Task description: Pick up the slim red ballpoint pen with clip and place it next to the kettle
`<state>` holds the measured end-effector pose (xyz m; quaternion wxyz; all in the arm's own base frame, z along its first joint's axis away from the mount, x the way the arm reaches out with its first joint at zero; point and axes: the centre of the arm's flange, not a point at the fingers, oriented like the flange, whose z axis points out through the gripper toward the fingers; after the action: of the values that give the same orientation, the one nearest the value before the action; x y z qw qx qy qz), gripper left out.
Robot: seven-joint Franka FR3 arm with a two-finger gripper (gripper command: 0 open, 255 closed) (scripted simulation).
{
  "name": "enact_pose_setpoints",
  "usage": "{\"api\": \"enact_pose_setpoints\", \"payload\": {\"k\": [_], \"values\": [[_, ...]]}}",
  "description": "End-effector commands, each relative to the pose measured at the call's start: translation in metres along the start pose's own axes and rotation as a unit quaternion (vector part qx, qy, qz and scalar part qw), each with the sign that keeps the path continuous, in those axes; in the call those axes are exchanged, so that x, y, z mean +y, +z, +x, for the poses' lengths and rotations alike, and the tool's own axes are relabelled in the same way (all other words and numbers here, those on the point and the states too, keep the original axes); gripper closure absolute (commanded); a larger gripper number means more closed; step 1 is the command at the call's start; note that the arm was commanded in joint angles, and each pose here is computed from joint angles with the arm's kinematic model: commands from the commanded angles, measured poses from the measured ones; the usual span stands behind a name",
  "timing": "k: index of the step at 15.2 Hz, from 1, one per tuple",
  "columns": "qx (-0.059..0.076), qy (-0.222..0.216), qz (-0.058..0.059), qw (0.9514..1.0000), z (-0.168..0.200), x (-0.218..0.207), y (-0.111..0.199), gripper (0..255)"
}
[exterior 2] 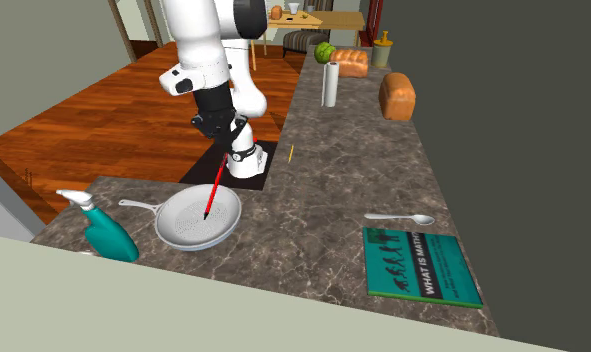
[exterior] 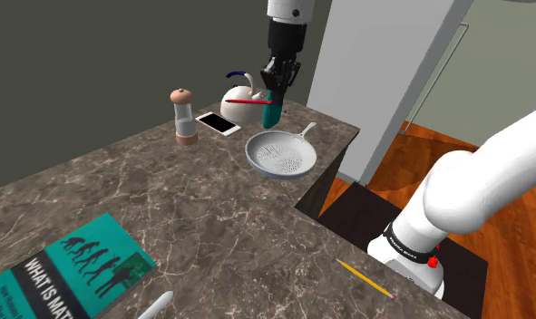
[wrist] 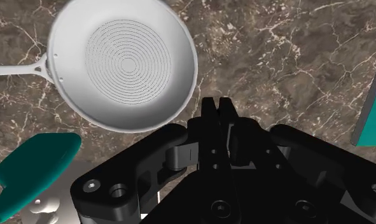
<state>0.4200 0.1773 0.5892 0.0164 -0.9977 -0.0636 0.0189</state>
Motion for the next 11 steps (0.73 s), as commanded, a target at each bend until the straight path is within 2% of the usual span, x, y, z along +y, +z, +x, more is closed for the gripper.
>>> {"api": "enact_pose_setpoints", "payload": {"k": [1,11], "values": [[0.0,-0.001,0.0,1.0,0.01,0.024,0.001,255],[0.0,-0.001,0.0,1.0,0.047,0.151,-0.005,255]]}}
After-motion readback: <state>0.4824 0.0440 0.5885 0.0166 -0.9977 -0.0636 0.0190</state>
